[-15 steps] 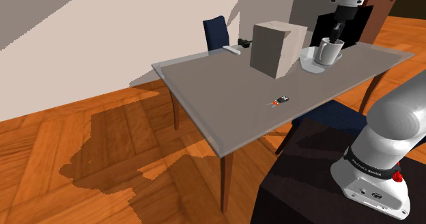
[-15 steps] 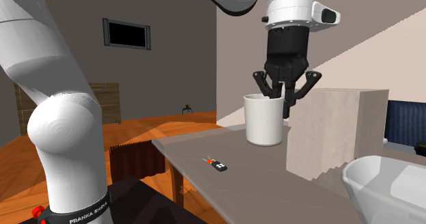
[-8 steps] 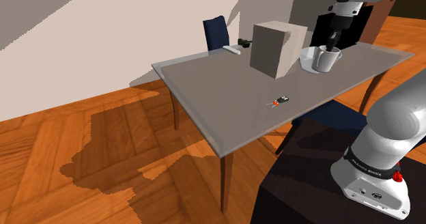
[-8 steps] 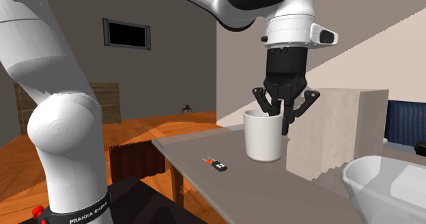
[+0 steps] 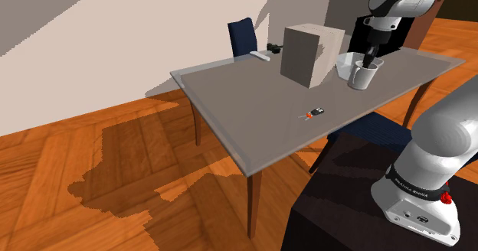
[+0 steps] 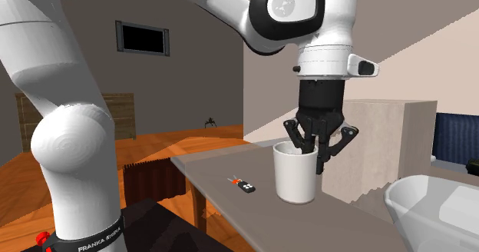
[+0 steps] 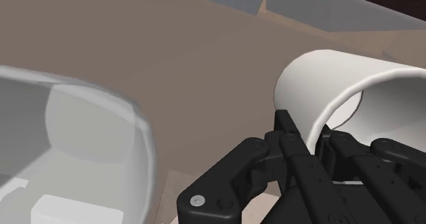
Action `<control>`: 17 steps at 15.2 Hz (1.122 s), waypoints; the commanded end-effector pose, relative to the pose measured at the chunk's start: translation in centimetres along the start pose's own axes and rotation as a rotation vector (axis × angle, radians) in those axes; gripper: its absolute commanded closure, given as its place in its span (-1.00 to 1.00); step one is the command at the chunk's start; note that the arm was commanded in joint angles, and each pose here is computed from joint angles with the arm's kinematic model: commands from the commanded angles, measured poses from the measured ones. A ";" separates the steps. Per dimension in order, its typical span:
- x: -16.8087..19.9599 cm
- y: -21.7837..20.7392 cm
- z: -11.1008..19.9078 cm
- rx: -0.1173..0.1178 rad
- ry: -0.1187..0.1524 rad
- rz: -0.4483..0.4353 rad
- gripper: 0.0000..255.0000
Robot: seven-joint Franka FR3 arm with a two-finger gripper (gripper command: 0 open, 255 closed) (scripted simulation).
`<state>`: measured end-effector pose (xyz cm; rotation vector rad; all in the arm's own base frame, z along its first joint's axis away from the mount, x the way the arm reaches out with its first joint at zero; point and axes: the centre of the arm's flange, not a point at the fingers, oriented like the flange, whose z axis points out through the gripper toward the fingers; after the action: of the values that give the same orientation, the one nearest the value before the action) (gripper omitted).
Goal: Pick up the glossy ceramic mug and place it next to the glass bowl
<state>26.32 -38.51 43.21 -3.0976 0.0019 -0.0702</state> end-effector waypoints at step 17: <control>-0.3 0.3 7.0 -0.001 0.001 0.000 1.00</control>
<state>26.32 -38.50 36.25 -3.0979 0.0020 -0.0708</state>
